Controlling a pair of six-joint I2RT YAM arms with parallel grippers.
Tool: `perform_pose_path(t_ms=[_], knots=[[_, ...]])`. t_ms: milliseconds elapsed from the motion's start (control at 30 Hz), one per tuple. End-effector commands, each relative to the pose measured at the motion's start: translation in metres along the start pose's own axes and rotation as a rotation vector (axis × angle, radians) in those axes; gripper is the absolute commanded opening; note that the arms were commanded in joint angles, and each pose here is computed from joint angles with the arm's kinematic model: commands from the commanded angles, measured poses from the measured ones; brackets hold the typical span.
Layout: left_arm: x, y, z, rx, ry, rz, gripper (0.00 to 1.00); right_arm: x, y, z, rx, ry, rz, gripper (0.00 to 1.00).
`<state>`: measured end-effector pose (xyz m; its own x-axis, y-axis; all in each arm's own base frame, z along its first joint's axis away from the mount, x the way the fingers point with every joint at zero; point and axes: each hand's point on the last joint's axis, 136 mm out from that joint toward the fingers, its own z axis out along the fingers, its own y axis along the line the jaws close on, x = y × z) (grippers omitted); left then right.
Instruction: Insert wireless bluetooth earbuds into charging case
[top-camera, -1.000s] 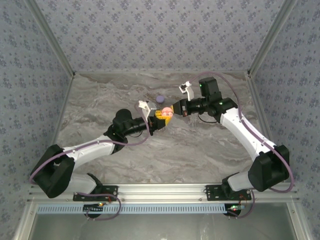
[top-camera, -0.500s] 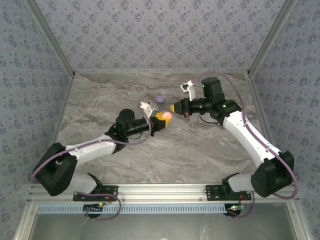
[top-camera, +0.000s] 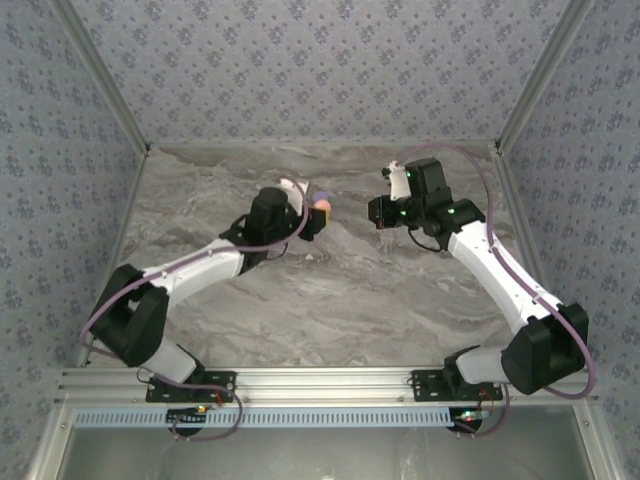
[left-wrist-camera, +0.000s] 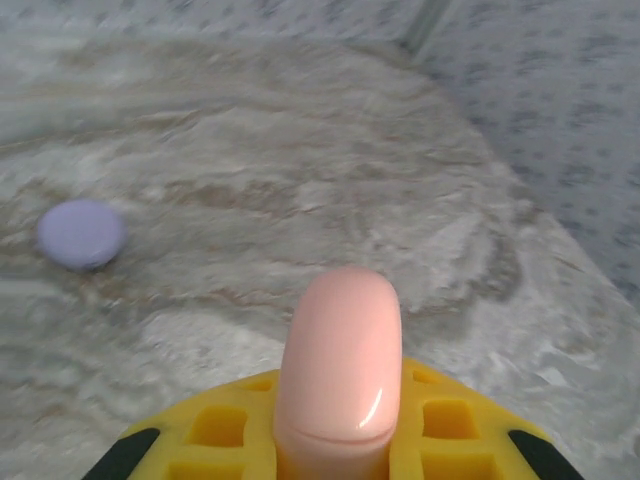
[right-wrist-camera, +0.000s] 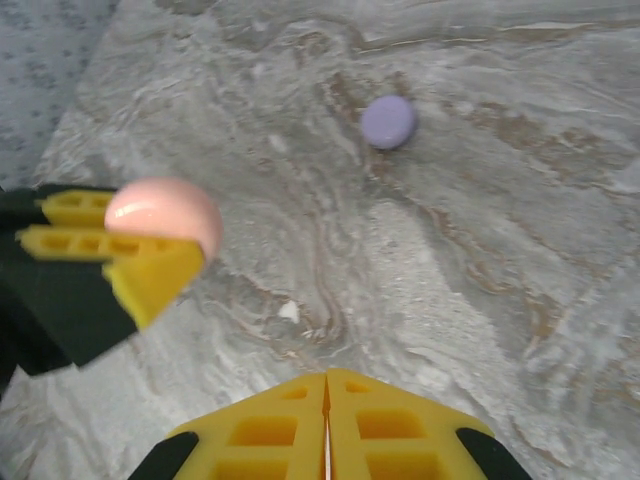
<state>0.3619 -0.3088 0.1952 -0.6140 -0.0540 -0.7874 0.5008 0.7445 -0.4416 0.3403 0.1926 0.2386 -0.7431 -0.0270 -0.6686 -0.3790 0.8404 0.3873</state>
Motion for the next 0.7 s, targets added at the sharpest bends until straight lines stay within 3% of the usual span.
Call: perform_pose_path(t_ms=[0, 367, 667], knots=[[0.029, 0.042, 0.009, -0.173, 0.218, -0.181, 0.08, 0.017, -0.023, 0.001, 0.094, 0.039, 0.043, 0.10], [0.061, 0.064, 0.062, -0.163, 0.455, -0.297, 0.08, 0.033, -0.035, 0.005, 0.133, 0.082, 0.071, 0.12], [0.071, 0.077, 0.086, -0.144, 0.514, -0.359, 0.08, 0.039, -0.037, 0.009, 0.136, 0.104, 0.087, 0.12]])
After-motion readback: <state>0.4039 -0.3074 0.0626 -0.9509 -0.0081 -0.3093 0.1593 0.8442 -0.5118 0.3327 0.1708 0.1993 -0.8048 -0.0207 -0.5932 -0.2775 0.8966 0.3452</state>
